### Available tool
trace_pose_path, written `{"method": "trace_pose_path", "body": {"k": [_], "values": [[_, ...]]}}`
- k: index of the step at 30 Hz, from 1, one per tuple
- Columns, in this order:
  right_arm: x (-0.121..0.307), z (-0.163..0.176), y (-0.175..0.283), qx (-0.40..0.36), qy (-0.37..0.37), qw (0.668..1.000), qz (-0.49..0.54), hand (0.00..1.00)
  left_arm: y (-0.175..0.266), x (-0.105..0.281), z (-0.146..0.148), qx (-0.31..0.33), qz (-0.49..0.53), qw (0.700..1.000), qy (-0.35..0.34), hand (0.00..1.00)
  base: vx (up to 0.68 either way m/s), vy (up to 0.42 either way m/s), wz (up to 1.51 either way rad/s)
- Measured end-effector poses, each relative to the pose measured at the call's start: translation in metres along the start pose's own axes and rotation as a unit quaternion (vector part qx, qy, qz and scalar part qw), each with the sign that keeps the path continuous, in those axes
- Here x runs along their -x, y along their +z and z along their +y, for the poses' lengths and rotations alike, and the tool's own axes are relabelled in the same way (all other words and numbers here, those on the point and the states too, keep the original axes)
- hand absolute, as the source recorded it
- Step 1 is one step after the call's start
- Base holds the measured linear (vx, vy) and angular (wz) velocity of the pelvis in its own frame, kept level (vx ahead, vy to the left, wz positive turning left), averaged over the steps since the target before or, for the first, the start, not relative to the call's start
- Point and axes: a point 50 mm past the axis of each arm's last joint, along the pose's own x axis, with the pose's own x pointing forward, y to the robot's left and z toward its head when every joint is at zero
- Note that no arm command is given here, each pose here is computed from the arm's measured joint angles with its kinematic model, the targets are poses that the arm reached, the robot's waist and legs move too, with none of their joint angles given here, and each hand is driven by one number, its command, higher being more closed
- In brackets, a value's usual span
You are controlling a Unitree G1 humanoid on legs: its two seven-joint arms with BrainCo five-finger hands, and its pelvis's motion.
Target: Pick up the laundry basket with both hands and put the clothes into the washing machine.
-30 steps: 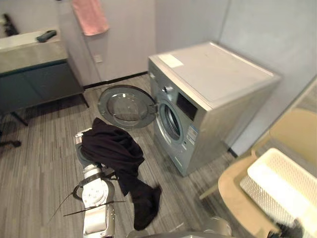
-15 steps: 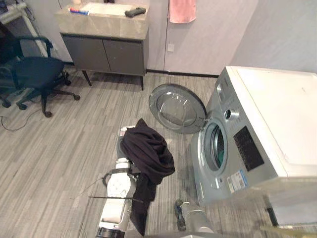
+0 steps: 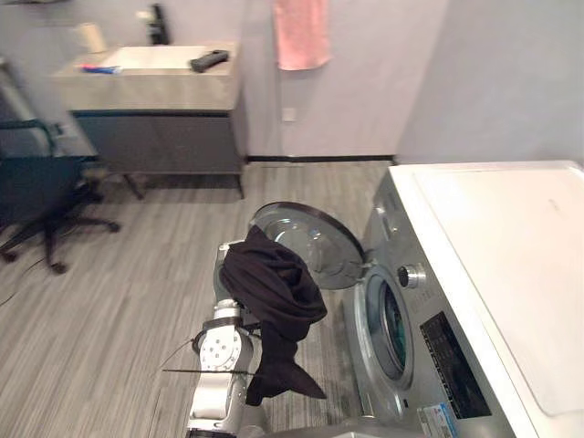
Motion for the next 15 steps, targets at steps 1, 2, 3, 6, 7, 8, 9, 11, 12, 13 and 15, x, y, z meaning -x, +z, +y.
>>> {"method": "trace_pose_path", "body": {"k": [1, 2, 3, 6, 7, 8, 9, 11, 12, 13, 15], "values": [[0.0, 0.0, 0.001, 0.0, 0.0, 1.0, -0.005, 0.0, -0.002, 0.001, 0.0, 0.001, 0.004, 1.0, 0.0, 1.0, 0.18, 0.376, -1.7], [0.0, 0.0, 0.004, 0.007, 0.001, 1.0, -0.019, 0.0, -0.005, 0.005, -0.002, 0.002, 0.014, 1.0, -0.002, 1.0, 0.13, 0.442, -1.53], [0.001, -0.002, 0.003, 0.015, -0.001, 1.0, -0.027, 0.0, -0.009, 0.01, -0.006, 0.005, 0.023, 1.0, -0.012, 1.0, 0.11, 0.468, -1.36], [0.003, 0.003, -0.007, 0.017, 0.018, 1.0, -0.013, 0.0, -0.011, 0.012, -0.017, 0.006, 0.032, 0.998, -0.048, 1.0, 0.08, 0.55, -0.76], [0.005, 0.012, -0.014, 0.015, 0.033, 0.999, -0.003, 0.0, -0.011, 0.012, -0.015, 0.004, 0.032, 0.998, -0.047, 1.0, 0.05, 0.451, -0.84], [0.006, 0.013, -0.015, 0.011, 0.034, 0.999, -0.001, 0.0, -0.011, 0.012, -0.014, 0.007, 0.032, 0.998, -0.046, 1.0, 0.0, 0.414, -1.15], [0.005, 0.013, -0.015, 0.012, 0.034, 0.999, -0.001, 0.0, -0.011, 0.012, -0.01, 0.005, 0.032, 0.999, -0.041, 1.0, -0.05, 0.404, -1.64], [0.0, 0.014, -0.002, 0.019, 0.04, 0.999, -0.014, 0.0, -0.008, 0.01, 0.004, 0.002, 0.028, 0.999, -0.016, 1.0, -0.1, 0.38, -2.29], [0.0, 0.014, -0.002, 0.02, 0.039, 0.999, -0.013, 0.0, -0.008, 0.01, 0.007, 0.003, 0.028, 1.0, -0.009, 1.0, -0.06, 0.229, -2.41], [-0.002, 0.009, -0.002, 0.027, 0.034, 0.999, -0.01, 0.0, -0.009, 0.013, 0.015, 0.006, 0.033, 0.999, 0.008, 1.0, -0.01, 0.16, -2.34], [-0.004, 0.008, 0.005, 0.042, 0.032, 0.999, -0.014, 0.0, -0.012, 0.018, 0.028, 0.009, 0.043, 0.998, 0.037, 1.0, -0.02, 0.136, -2.26]]}}
